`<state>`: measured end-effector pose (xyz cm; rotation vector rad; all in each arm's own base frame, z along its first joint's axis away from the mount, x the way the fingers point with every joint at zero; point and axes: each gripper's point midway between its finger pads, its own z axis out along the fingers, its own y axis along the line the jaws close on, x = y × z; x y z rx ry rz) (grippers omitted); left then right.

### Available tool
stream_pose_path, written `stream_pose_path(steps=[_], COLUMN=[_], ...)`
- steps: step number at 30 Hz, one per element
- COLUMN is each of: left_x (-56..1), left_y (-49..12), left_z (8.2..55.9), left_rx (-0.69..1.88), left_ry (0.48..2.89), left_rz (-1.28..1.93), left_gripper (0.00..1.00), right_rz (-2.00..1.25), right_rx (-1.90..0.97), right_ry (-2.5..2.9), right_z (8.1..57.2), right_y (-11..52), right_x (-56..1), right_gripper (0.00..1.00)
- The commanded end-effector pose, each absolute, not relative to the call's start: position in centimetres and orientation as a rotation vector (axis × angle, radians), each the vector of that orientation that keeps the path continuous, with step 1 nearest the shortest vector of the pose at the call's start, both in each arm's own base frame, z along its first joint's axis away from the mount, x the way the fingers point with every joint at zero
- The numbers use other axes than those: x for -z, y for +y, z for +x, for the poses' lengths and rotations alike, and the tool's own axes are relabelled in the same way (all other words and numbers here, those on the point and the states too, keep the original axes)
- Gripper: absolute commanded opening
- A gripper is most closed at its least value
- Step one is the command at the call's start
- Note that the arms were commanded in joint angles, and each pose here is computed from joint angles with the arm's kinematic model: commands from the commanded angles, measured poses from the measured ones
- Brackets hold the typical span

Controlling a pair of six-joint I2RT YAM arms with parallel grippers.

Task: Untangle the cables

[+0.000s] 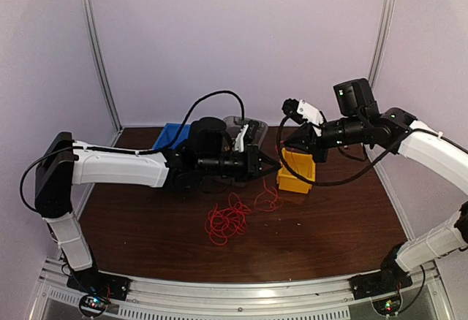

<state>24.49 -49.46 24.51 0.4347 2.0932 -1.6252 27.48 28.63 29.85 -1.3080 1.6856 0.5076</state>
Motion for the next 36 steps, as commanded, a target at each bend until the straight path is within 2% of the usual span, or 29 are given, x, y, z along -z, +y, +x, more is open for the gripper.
stream_pose_path(steps=[1, 3, 4, 5, 7, 11, 15, 18, 26, 36], left_x=[-26.0, -26.8, -27.2, -27.6, -28.7, -30.7, -32.6, -33.5, -34.5, -33.4], left_y=[-49.3, -48.5, -47.9, -47.3, -46.6, -46.5, -46.6, -46.7, -46.9, -48.4], left_z=[25.7, 26.3, 26.7, 27.1, 27.1, 25.5, 23.3, 21.8, 19.6, 18.7], left_rx=[1.559, 1.492, 1.435, 1.388, 1.319, 1.295, 1.387, 1.43, 1.508, 1.556], left_ry=[2.029, 1.983, 1.953, 1.924, 1.837, 1.68, 1.531, 1.46, 1.358, 1.386], left_rz=[0.468, 0.506, 0.537, 0.56, 0.641, 0.819, 0.921, 0.977, 1.061, 1.111], left_gripper=[0.0, 0.0, 0.0, 0.0, 0.0, 0.0, 0.0, 0.0, 0.0, 0.0], right_rz=[-1.447, -1.67, -1.752, -1.803, -1.835, -1.644, -1.272, -1.16, -1.245, -1.332], right_rx=[-0.613, -0.78, -0.859, -0.915, -0.957, -0.992, -1.101, -1.104, -1.09, -1.169], right_ry=[1.632, 1.571, 1.539, 1.536, 1.552, 1.572, 1.615, 1.642, 1.548, 1.488], right_z=[24.3, 19.3, 17.0, 15.4, 14.2, 17.9, 25.0, 27.9, 26.0, 23.6], right_y=[29.1, 28.5, 27.9, 27.2, 26.1, 24.3, 22.6, 22.7, 26.3, 28.5], right_x=[-28.9, -27.1, -26.6, -26.2, -26.5, -30.0, -33.1, -32.8, -33.5, -33.7], right_gripper=[0.03, 0.22, 0.35, 0.42, 0.46, 0.46, 0.39, 0.33, 0.31, 0.3])
